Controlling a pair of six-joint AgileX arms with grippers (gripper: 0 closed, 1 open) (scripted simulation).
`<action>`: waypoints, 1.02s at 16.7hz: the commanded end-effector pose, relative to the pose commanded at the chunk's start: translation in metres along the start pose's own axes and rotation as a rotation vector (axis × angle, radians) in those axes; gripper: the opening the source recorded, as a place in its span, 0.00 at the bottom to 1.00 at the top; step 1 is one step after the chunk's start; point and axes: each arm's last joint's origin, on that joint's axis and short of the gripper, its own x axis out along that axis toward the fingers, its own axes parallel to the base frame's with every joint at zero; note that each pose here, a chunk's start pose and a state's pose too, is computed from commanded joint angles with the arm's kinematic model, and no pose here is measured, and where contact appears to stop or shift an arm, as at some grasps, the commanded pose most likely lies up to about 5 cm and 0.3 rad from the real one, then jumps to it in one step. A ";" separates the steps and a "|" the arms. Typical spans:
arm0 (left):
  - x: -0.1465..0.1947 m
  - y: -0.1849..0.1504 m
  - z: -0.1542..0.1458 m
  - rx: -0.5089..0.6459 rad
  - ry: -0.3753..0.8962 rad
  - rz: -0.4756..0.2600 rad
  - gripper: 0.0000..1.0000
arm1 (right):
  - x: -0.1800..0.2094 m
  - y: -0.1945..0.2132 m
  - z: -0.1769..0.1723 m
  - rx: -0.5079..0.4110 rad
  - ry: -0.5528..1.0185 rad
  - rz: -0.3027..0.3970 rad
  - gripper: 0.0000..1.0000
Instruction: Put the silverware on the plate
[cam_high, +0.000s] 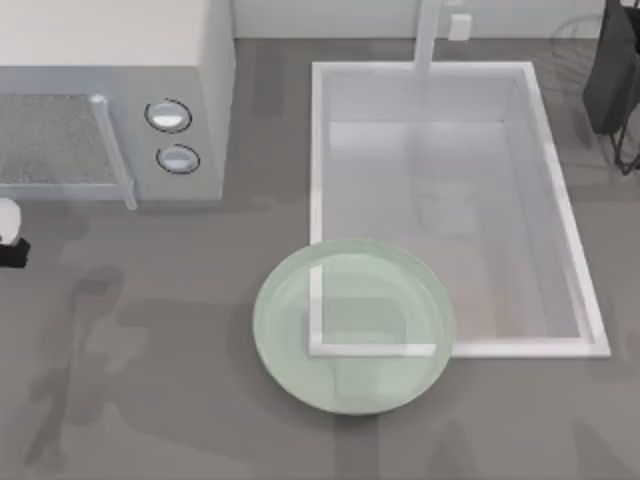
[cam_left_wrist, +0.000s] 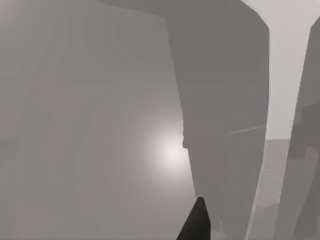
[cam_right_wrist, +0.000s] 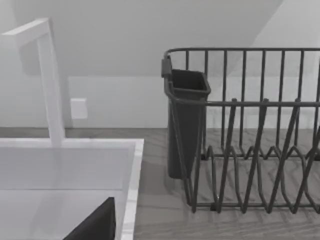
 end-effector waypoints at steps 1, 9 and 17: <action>0.001 -0.003 0.001 -0.008 0.007 0.001 0.00 | 0.000 0.000 0.000 0.000 0.000 0.000 1.00; 0.019 -0.077 0.015 -0.264 0.173 0.073 0.00 | 0.000 0.000 0.000 0.000 0.000 0.000 1.00; 0.058 -0.185 0.016 -0.821 0.292 0.372 0.00 | 0.000 0.000 0.000 0.000 0.000 0.000 1.00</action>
